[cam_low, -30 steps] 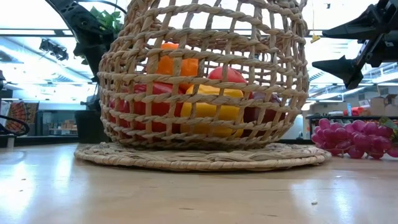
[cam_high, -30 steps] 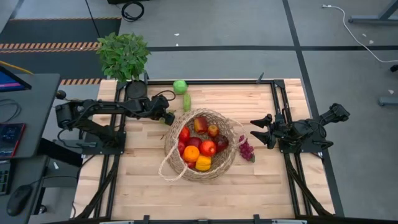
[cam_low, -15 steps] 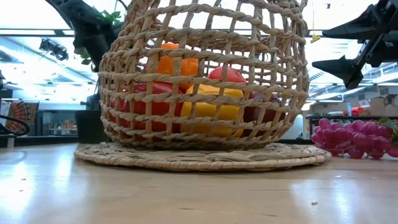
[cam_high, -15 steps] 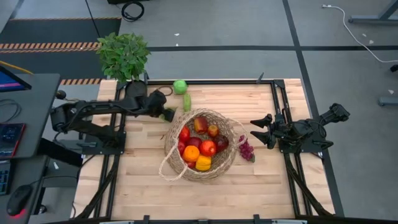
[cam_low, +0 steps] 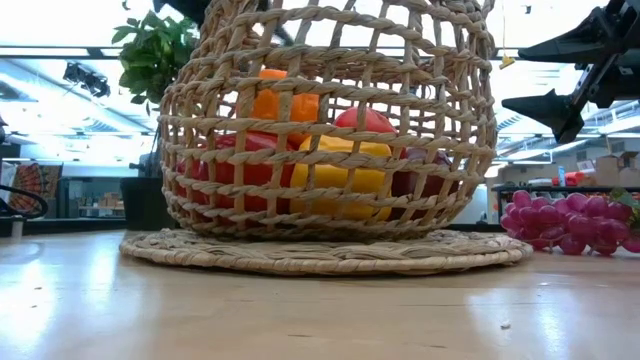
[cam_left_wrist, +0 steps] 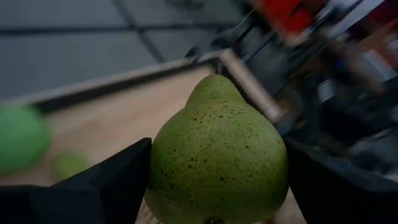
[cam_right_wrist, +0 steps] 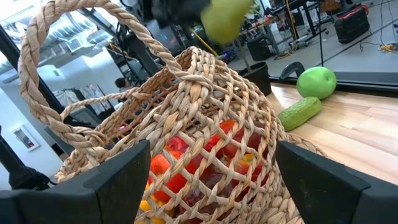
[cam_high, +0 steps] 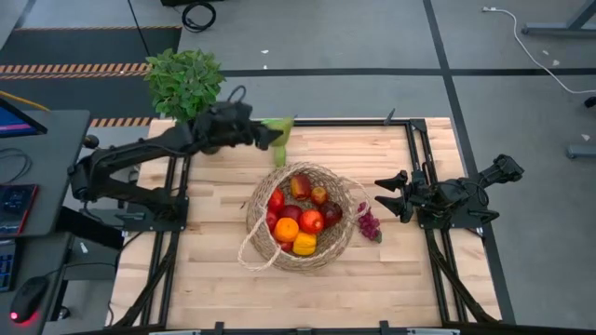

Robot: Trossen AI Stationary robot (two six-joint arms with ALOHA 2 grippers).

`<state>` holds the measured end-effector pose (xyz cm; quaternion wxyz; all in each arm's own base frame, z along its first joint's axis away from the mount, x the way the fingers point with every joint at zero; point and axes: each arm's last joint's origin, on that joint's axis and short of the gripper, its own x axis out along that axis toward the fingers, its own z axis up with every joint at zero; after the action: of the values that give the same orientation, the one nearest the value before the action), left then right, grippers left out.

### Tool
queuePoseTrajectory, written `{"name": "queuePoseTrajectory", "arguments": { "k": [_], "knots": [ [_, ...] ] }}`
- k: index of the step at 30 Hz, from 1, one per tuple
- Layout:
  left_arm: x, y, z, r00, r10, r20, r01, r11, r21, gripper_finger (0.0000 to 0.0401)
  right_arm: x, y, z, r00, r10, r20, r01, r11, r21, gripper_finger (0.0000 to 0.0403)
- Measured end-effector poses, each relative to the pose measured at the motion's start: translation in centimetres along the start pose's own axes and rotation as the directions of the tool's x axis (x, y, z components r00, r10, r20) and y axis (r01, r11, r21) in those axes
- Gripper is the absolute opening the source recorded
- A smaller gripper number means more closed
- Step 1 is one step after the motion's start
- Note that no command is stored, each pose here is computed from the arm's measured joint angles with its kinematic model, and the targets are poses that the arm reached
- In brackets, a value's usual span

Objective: Build produce basket
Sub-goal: Put the pear into the woven basket

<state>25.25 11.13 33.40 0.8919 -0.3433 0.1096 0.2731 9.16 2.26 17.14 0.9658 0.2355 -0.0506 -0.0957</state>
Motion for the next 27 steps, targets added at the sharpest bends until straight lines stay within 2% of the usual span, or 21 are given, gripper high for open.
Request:
{"name": "queuePoseTrajectory", "arguments": {
  "k": [6, 11, 16, 22, 27],
  "knots": [
    [-1.8, -2.8, 3.6, 0.984, -0.138, 0.113, 0.136, 0.990, 0.021, 0.0336, 0.0, 0.0, 0.0, 1.000, 0.000, 0.000, 0.000, 1.000, 0.000, 0.0348],
    [-3.2, -4.6, 5.4, 0.947, -0.292, 0.133, 0.289, 0.956, 0.042, 0.0336, 0.0, 0.0, 0.0, 1.000, 0.000, 0.000, 0.000, 1.000, 0.000, 0.0348],
    [-4.3, -5.8, 6.9, 0.903, -0.384, 0.192, 0.384, 0.923, 0.039, 0.0336, 0.0, 0.0, 0.0, 1.000, 0.000, 0.000, 0.000, 1.000, 0.000, 0.0348],
    [-5.3, -6.9, 8.3, 0.818, -0.491, 0.299, 0.506, 0.862, 0.029, 0.0336, 0.0, 0.0, 0.0, 1.000, 0.000, 0.000, 0.000, 1.000, 0.000, 0.0348],
    [-6.2, -7.5, 9.2, 0.733, -0.556, 0.392, 0.581, 0.811, 0.064, 0.0337, 0.0, 0.0, 0.0, 1.000, 0.000, 0.000, 0.000, 1.000, 0.000, 0.0348]
  ]
}}
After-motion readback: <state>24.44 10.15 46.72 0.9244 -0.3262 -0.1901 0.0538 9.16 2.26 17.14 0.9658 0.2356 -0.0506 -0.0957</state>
